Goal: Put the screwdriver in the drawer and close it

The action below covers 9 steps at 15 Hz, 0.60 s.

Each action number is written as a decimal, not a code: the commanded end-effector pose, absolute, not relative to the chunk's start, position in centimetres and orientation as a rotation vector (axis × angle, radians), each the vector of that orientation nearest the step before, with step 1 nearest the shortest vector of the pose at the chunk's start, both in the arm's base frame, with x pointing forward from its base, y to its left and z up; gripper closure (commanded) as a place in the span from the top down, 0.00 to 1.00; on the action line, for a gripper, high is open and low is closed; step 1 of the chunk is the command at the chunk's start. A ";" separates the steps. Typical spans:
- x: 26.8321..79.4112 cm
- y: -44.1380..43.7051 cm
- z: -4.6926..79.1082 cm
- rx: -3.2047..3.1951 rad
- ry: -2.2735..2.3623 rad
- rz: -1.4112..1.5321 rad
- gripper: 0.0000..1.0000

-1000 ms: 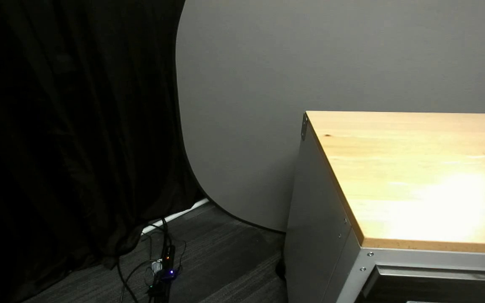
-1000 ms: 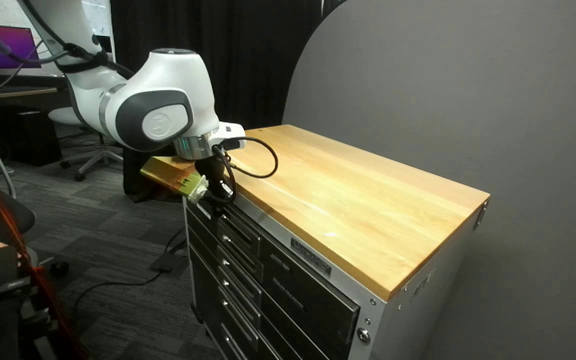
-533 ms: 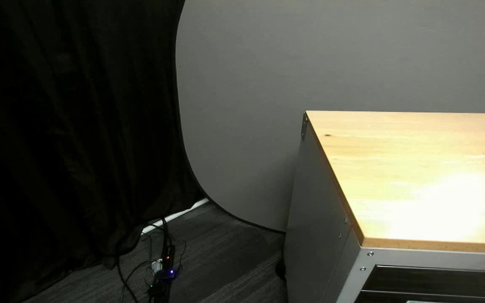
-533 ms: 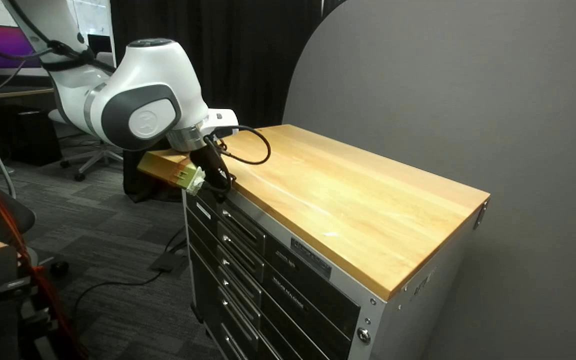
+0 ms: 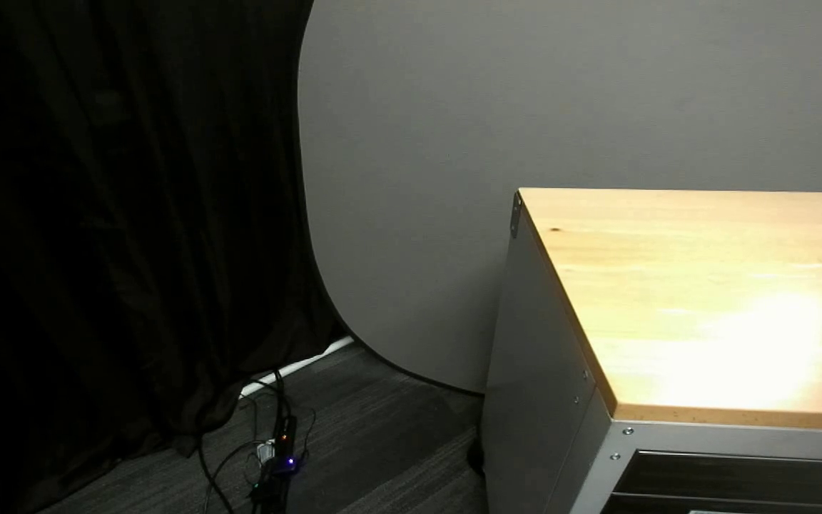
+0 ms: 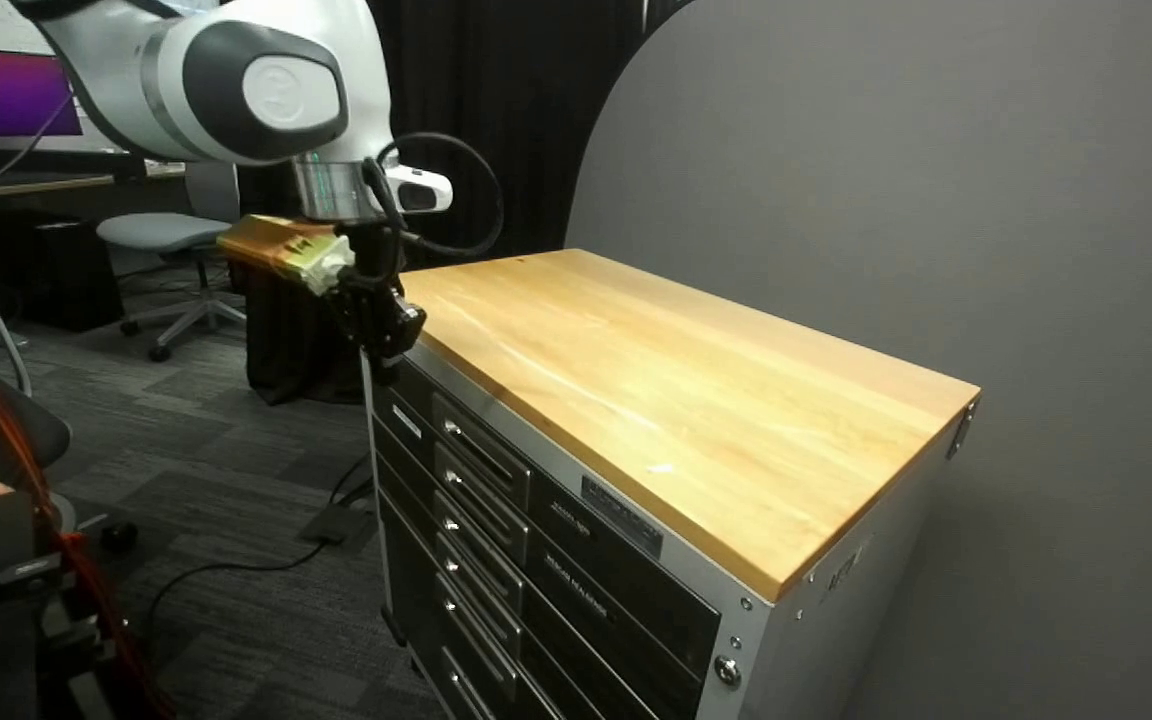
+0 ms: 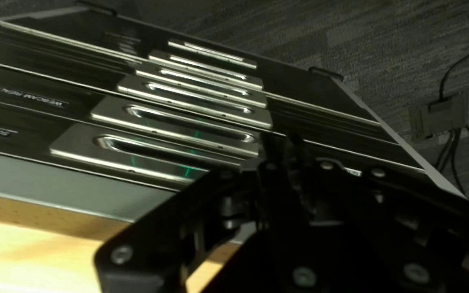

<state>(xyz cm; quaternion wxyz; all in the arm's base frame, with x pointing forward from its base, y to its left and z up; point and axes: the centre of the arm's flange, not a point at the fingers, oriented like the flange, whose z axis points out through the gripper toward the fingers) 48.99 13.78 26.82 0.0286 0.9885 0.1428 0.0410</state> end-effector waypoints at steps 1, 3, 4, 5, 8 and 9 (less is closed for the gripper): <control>49.3 16.6 33.5 3.054 0.444 0.048 0.45; 49.8 18.4 36.3 3.106 0.464 0.027 0.61; 50.2 19.3 37.7 3.131 0.451 0.015 0.68; 50.6 19.9 39.0 3.150 0.443 0.004 0.76; 52.2 20.8 42.5 3.174 0.404 0.000 0.98; 52.6 20.7 43.4 3.174 0.399 0.007 1.00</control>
